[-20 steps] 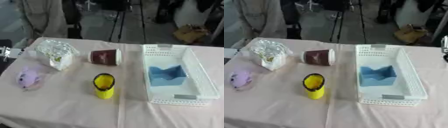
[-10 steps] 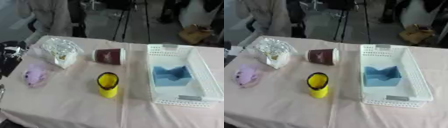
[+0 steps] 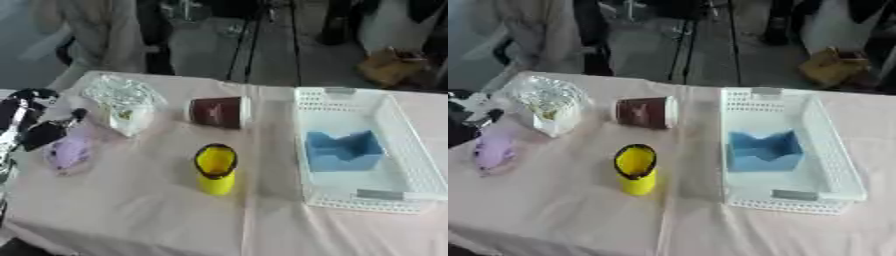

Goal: Pick up objects on the table and place them in the box.

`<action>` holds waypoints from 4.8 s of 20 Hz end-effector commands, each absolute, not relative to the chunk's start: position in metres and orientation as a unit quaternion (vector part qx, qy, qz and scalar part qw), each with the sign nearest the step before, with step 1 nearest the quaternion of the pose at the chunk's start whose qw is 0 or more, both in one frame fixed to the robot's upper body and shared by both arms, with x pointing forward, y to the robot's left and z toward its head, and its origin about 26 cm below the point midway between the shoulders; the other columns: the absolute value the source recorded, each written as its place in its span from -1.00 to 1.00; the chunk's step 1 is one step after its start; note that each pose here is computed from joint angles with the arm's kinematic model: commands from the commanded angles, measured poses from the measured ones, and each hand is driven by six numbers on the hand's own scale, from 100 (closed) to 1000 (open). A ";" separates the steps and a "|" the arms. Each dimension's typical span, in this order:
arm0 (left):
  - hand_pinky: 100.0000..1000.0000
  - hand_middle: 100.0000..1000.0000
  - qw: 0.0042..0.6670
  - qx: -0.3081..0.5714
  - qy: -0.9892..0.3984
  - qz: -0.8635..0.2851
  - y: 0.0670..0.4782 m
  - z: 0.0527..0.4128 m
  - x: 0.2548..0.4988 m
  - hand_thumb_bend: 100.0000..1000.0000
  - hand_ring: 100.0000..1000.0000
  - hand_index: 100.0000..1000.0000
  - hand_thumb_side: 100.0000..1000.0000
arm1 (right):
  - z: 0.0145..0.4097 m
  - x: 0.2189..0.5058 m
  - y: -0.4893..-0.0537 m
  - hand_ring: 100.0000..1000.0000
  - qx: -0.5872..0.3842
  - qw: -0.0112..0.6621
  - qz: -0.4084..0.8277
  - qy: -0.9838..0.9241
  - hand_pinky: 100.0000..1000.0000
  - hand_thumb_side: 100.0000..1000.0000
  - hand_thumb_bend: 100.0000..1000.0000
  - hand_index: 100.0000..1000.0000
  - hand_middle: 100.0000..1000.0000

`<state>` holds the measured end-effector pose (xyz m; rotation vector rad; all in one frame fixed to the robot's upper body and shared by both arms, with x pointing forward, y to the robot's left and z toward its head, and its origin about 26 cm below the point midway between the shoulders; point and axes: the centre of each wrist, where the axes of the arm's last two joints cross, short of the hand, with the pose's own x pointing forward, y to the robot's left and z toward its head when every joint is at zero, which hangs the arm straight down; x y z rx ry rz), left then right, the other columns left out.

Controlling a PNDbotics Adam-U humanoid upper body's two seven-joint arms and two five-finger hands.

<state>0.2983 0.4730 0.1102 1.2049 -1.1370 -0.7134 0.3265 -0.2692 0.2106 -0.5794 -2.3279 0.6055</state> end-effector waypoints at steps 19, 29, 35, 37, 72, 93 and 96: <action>0.06 0.42 0.681 0.550 -0.301 -0.378 0.538 0.114 0.290 0.70 0.28 0.58 0.09 | 0.216 0.326 -0.274 0.21 -0.227 0.320 0.239 -0.888 0.08 -0.20 -1.00 0.74 0.55; 0.00 0.40 0.688 0.579 -0.326 -0.292 0.533 0.100 0.302 0.56 0.28 0.56 0.10 | 0.216 0.326 -0.272 0.21 -0.223 0.319 0.240 -0.889 0.08 -0.19 -1.00 0.74 0.55; -0.01 0.43 0.692 0.559 -0.363 -0.276 0.535 0.079 0.308 0.51 0.29 0.60 0.12 | 0.217 0.327 -0.271 0.21 -0.220 0.317 0.241 -0.890 0.08 -0.19 -1.00 0.74 0.55; 0.00 0.44 0.693 0.556 -0.371 -0.269 0.536 0.071 0.308 0.52 0.30 0.62 0.12 | 0.217 0.327 -0.271 0.21 -0.219 0.317 0.241 -0.891 0.08 -0.19 -1.00 0.74 0.55; -1.00 -0.42 0.627 0.462 -0.574 -0.254 0.501 0.123 0.345 -0.85 -0.53 -0.23 -0.61 | 0.216 0.327 -0.270 0.22 -0.215 0.318 0.241 -0.891 0.09 -0.16 -1.00 0.74 0.55; -1.00 -0.39 0.467 0.168 -0.767 -0.406 0.324 0.229 0.411 -0.81 -0.50 -0.21 -0.60 | 0.216 0.328 -0.264 0.22 -0.201 0.315 0.249 -0.894 0.09 -0.18 -1.00 0.74 0.56; -1.00 -0.38 0.465 0.131 -0.768 -0.421 0.311 0.228 0.419 -0.80 -0.49 -0.20 -0.58 | 0.217 0.329 -0.261 0.22 -0.196 0.312 0.251 -0.895 0.09 -0.18 -1.00 0.74 0.56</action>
